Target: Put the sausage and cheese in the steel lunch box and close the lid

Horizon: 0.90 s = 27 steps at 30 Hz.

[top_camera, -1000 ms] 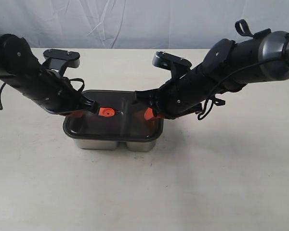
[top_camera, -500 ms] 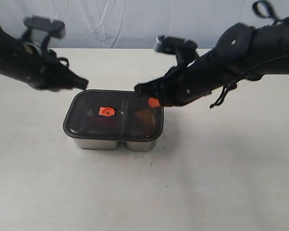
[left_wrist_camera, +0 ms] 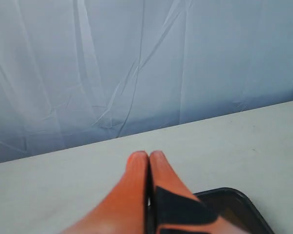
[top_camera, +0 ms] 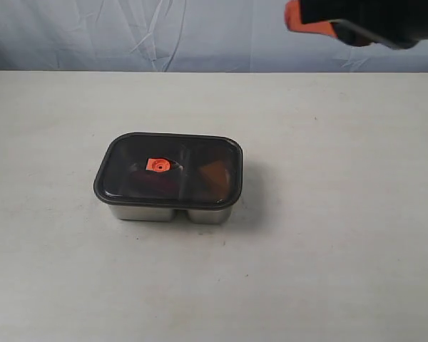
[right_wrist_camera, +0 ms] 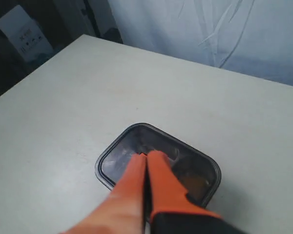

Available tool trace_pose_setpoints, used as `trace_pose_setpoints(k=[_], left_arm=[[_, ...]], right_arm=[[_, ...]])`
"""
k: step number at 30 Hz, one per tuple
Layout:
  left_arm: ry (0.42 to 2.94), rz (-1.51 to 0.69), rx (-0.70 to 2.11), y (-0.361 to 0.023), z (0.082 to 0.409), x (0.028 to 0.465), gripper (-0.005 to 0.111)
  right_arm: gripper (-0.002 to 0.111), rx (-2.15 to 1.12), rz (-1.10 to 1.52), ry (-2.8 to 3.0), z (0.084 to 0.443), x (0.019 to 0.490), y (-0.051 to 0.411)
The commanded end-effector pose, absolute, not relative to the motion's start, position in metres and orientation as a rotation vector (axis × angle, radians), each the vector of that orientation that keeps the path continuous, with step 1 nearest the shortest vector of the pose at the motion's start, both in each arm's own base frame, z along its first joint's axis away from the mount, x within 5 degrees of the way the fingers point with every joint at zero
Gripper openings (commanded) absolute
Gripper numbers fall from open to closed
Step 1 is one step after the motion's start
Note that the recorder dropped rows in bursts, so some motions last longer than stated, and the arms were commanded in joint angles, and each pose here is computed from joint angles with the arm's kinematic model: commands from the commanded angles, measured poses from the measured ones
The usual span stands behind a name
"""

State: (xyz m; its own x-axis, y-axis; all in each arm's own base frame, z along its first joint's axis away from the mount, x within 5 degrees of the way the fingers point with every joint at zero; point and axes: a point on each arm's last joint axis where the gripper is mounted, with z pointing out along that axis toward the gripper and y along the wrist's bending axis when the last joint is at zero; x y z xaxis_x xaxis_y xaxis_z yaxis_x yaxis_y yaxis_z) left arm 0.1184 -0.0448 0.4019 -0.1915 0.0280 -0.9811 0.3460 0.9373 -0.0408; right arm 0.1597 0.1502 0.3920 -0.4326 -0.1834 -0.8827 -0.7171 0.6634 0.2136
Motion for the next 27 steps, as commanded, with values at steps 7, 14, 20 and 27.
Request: trace_pose_setpoints(k=[7, 14, 20, 27], left_arm=[[1.842, -0.226, 0.207, -0.013, 0.367, 0.057, 0.0], [1.926, -0.195, 0.203, -0.008, 0.358, 0.048, 0.0], [1.925, -0.189, 0.204, -0.008, 0.358, 0.048, 0.0], [1.92, -0.159, 0.208, -0.006, 0.358, 0.048, 0.0]], right_arm=[[0.0, -0.467, 0.567, 2.089, 0.329, 0.123, 0.097], [0.0, -0.428, 0.542, 2.42, 0.279, 0.103, 0.087], [0.0, -0.451, 0.506, 2.507, 0.273, 0.097, 0.084], [0.0, -0.213, 0.438, 2.249, 0.299, 0.087, 0.046]])
